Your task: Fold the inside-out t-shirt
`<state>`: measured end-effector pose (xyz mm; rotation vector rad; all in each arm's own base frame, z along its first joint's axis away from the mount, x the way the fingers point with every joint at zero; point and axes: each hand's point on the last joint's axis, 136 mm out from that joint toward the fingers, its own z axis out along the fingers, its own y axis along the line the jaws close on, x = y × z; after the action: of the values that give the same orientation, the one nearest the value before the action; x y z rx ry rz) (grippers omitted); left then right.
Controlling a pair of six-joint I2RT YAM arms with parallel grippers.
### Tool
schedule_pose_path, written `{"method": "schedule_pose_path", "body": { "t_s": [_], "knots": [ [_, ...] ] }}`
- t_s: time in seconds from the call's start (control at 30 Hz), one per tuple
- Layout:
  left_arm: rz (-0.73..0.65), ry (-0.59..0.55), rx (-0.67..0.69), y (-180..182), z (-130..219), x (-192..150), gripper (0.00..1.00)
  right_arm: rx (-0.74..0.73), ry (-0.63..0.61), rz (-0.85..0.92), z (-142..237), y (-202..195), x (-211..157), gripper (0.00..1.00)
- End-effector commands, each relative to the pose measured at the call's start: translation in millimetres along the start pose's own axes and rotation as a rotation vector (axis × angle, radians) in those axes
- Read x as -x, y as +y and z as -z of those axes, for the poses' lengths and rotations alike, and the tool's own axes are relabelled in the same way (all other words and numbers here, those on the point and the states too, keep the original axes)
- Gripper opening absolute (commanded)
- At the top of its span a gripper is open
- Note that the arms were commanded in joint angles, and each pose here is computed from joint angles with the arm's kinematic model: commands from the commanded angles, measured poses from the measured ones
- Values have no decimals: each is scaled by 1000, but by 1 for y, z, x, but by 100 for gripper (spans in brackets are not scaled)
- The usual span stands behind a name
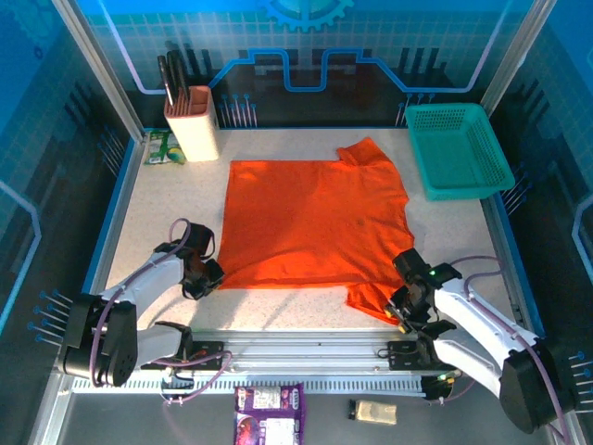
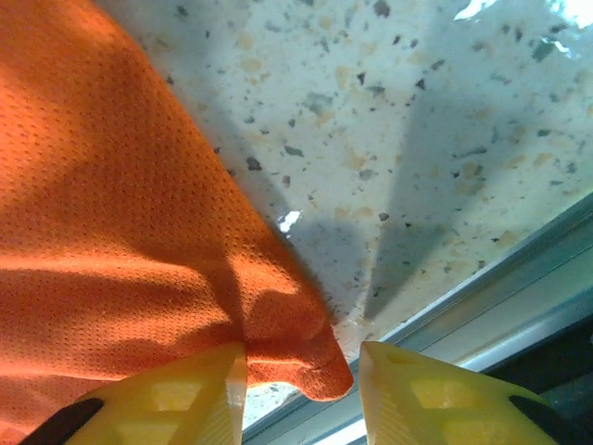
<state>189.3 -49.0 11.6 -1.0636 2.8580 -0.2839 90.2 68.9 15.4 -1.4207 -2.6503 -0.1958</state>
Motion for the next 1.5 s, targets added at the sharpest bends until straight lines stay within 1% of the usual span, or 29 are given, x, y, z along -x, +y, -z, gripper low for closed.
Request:
{"method": "schedule_pose_path", "body": {
  "t_s": [0.0,0.07,0.2,0.33,0.43,0.6,0.8,0.93,1.1,1.2,1.23,1.3,1.47],
  "knots": [
    [-12,30,6,3,-4,-5,11,-53,-27,-71,-1,-15,2,35],
    [-16,28,4,2,-3,-4,10,-46,-34,-65,0,-13,3,30],
    [-10,12,-5,-1,4,-2,5,-24,-53,-56,7,-10,5,11],
    [8,-33,-27,-2,18,1,1,-8,-124,-51,29,-16,11,0],
    [20,-57,-26,3,30,1,0,63,-175,-27,47,-15,15,0],
    [42,-74,-87,-4,49,-2,0,174,-216,-2,71,-15,14,0],
    [32,-87,-132,-14,75,-3,0,218,-247,38,98,-13,13,0],
    [9,-109,-157,-21,94,0,0,256,-302,66,119,-4,18,0],
    [-28,-132,-180,-38,104,13,0,276,-367,170,140,29,29,0],
    [-54,-153,-193,-53,104,27,0,304,-404,292,149,63,35,0],
    [-65,-161,-191,-56,104,32,0,301,-413,328,148,72,39,0],
    [-86,-166,-175,-62,102,40,0,338,-434,397,157,97,42,0],
    [-136,-186,-158,-79,98,63,0,316,-442,475,159,132,60,0]
  ]
}}
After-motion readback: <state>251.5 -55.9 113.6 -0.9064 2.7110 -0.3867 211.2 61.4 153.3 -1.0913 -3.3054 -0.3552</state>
